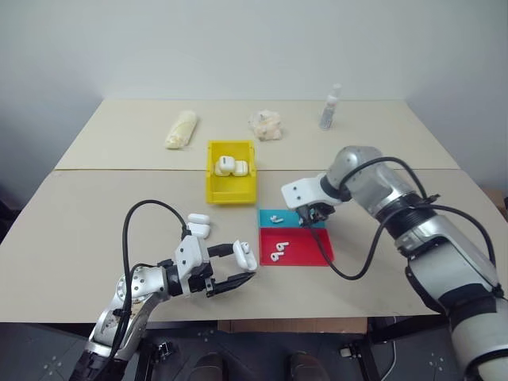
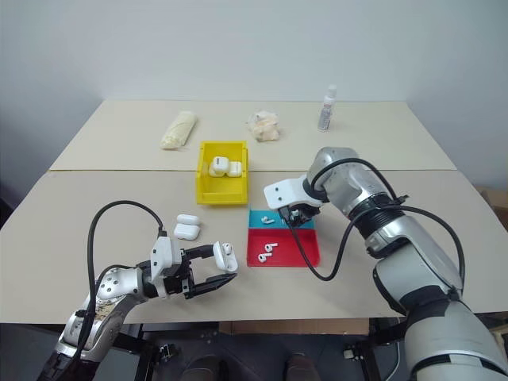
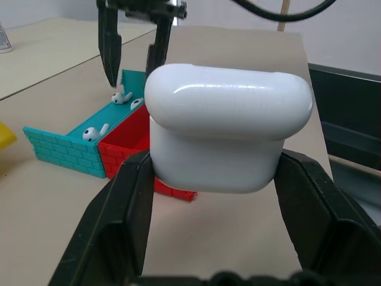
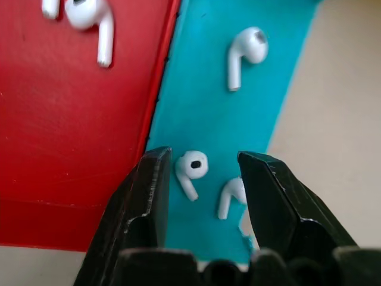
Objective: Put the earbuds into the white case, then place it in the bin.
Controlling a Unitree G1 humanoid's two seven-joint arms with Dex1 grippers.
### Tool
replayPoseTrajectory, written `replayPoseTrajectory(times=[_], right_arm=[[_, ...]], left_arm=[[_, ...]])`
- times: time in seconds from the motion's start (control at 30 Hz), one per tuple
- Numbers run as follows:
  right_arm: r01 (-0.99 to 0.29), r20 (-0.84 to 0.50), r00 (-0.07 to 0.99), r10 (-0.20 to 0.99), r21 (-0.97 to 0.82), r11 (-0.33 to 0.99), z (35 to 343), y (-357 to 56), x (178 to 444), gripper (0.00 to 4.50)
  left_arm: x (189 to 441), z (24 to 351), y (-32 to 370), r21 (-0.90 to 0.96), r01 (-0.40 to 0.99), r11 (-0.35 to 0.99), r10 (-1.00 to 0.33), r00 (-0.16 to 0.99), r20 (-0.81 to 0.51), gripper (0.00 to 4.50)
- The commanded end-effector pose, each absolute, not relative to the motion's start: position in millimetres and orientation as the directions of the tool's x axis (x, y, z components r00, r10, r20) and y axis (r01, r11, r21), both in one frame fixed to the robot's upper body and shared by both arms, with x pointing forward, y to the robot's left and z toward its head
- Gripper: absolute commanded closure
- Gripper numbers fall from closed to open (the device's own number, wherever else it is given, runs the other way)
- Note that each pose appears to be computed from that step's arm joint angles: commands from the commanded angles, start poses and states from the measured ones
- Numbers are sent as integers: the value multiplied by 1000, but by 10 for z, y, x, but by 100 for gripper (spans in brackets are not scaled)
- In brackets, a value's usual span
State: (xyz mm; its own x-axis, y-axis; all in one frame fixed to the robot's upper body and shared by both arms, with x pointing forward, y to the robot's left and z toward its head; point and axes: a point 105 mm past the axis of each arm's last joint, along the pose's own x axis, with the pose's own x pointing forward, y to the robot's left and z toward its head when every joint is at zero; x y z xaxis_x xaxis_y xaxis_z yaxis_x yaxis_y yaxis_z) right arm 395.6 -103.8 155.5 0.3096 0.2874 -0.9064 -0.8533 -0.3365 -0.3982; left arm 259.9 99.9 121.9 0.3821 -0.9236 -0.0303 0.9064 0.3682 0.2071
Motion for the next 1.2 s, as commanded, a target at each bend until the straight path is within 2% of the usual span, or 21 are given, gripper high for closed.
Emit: replayPoseTrajectory(times=[0.03, 0.2, 0.63, 1.2], right_arm=[[-823, -892, 352, 283, -439, -361, 1679, -1027, 4033, 221], [-821, -911, 310, 272, -401, -406, 1619, -1056, 4012, 221], [-725, -907, 332, 261, -422, -544, 1585, -1070, 4043, 221], [-678, -910, 320, 262, -414, -608, 1523, -1064, 4022, 221]], left_arm=[[2557, 1317, 958, 242, 900, 363, -927, 375, -4, 176], [2539, 1318, 971, 240, 895, 375, -922, 388, -4, 176], [2542, 1317, 967, 241, 888, 392, -915, 404, -2, 176], [2546, 1322, 930, 241, 886, 395, -914, 405, 8, 176]])
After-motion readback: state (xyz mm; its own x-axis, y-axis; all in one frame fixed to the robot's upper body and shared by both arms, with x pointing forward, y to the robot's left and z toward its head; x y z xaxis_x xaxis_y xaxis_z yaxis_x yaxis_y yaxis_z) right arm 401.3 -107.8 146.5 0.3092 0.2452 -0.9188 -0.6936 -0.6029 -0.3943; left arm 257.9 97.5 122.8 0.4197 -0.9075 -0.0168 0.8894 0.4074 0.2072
